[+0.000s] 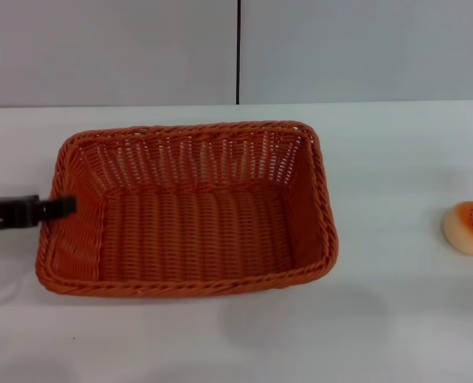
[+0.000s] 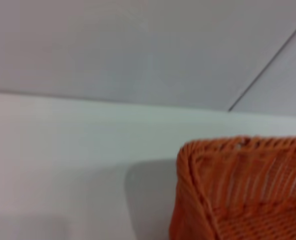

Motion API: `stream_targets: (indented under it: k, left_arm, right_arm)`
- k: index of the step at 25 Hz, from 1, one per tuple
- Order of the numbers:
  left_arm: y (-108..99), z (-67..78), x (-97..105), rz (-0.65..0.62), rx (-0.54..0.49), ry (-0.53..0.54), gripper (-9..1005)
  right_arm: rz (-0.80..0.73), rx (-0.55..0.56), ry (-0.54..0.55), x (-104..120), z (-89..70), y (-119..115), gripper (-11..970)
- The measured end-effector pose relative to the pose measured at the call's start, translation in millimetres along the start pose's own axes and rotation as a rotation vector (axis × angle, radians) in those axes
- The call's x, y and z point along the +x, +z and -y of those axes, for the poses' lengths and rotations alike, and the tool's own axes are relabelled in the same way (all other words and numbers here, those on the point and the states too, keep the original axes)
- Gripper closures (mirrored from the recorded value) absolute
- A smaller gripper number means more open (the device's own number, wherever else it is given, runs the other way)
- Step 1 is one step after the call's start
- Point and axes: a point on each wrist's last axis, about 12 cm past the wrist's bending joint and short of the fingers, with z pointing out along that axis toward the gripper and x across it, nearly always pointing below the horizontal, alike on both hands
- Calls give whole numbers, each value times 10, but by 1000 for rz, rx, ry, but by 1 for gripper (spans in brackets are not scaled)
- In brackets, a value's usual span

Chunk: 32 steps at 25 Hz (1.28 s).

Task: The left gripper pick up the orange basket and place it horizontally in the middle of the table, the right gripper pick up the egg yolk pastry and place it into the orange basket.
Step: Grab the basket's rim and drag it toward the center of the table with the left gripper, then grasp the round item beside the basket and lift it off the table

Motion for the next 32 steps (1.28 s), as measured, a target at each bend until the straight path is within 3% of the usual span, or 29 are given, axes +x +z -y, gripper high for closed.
stream_targets:
  k: [2, 6, 10, 15, 17, 18, 19, 23, 24, 26, 27, 30, 32]
  left_arm:
    - [-50, -67, 3, 57, 44, -2, 372]
    - [-107, -166, 26, 134, 94, 12, 373]
    - [-174, -366, 150, 289, 166, 46, 374]
    - [-146, -554, 401, 465, 217, 142, 375]
    - [-74, -634, 562, 556, 232, 199, 376]
    - [-74, -634, 562, 556, 232, 199, 376]
    - [-59, -690, 666, 630, 236, 220, 376]
    - [-52, -734, 824, 744, 231, 239, 377]
    - [-25, -722, 943, 824, 211, 266, 378]
    - [-11, -716, 986, 842, 198, 273, 378]
    - [20, -700, 1075, 867, 161, 295, 378]
    - [57, -667, 1155, 885, 132, 313, 378]
    - [127, -615, 1250, 897, 101, 320, 379]
  right_arm:
    - [0, 4, -2, -7, 9, -42, 391]
    - [8, 2, -4, -23, 10, -84, 392]
    - [44, -59, 4, -89, -36, -160, 392]
    - [-8, -138, 166, -177, 75, -195, 392]
    - [-155, -187, 286, -211, 224, -169, 392]
    - [-155, -187, 286, -211, 224, -169, 392]
    - [-281, -220, 382, -261, 317, -153, 392]
    - [-460, -248, 491, -378, 432, -98, 392]
    - [-583, -253, 550, -466, 488, -43, 392]
    - [-645, -254, 566, -524, 515, -1, 392]
    - [-778, -248, 609, -618, 541, 92, 392]
    - [-904, -239, 631, -691, 548, 200, 392]
    - [-1094, -219, 658, -768, 533, 360, 392]
